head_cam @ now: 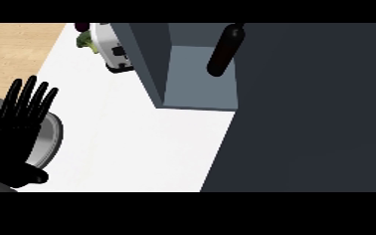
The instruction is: Pick up the wine, place it into the cabinet and close the cabinet
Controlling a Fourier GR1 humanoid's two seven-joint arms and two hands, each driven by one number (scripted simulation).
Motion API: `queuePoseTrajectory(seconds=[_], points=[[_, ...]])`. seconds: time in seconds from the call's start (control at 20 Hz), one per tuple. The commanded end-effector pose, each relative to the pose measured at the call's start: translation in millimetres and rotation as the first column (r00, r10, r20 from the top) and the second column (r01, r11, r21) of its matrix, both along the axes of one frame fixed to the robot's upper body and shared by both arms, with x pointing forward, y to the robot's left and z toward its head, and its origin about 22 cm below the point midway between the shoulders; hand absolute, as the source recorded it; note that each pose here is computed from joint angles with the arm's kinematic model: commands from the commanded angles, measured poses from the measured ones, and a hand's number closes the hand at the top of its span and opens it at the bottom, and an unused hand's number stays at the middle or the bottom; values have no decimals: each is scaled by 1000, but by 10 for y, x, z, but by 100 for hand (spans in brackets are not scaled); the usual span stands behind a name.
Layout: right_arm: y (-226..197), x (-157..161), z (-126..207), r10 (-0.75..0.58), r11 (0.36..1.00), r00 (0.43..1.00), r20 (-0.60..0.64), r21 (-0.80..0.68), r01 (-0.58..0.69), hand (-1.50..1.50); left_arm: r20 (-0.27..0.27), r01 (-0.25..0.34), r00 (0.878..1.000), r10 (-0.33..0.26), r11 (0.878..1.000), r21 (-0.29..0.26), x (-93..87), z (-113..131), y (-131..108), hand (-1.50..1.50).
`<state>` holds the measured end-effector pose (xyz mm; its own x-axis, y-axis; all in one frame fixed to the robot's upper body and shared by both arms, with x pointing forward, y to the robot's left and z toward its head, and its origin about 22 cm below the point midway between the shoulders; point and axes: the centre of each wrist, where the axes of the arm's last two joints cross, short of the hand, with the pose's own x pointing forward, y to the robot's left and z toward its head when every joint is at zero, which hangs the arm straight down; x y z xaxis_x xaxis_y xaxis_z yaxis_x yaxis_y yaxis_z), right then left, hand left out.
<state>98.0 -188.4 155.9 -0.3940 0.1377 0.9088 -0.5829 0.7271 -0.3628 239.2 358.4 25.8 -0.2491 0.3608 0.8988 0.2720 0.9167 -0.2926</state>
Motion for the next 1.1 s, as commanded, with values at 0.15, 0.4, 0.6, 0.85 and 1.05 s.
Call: queuePoseTrajectory(seconds=[0.15,0.4,0.6,0.85,1.05], points=[[297,-65,207,133,970,988,-74,215,-114,150,-4,5,1000,-4,1000,7,-44,13,136,-150],[518,300,220,101,980,994,-49,176,-91,150,10,45,999,-45,999,-4,80,100,129,-150],[917,586,338,101,975,994,-40,201,-91,150,10,15,1000,-15,1000,8,132,93,142,-150],[1634,1021,572,88,981,993,-75,182,-73,150,-1,-5,1000,5,1000,6,172,138,273,-150],[1770,1284,890,77,980,989,-129,191,-51,150,-25,-35,999,35,999,-2,50,-10,443,-150]])
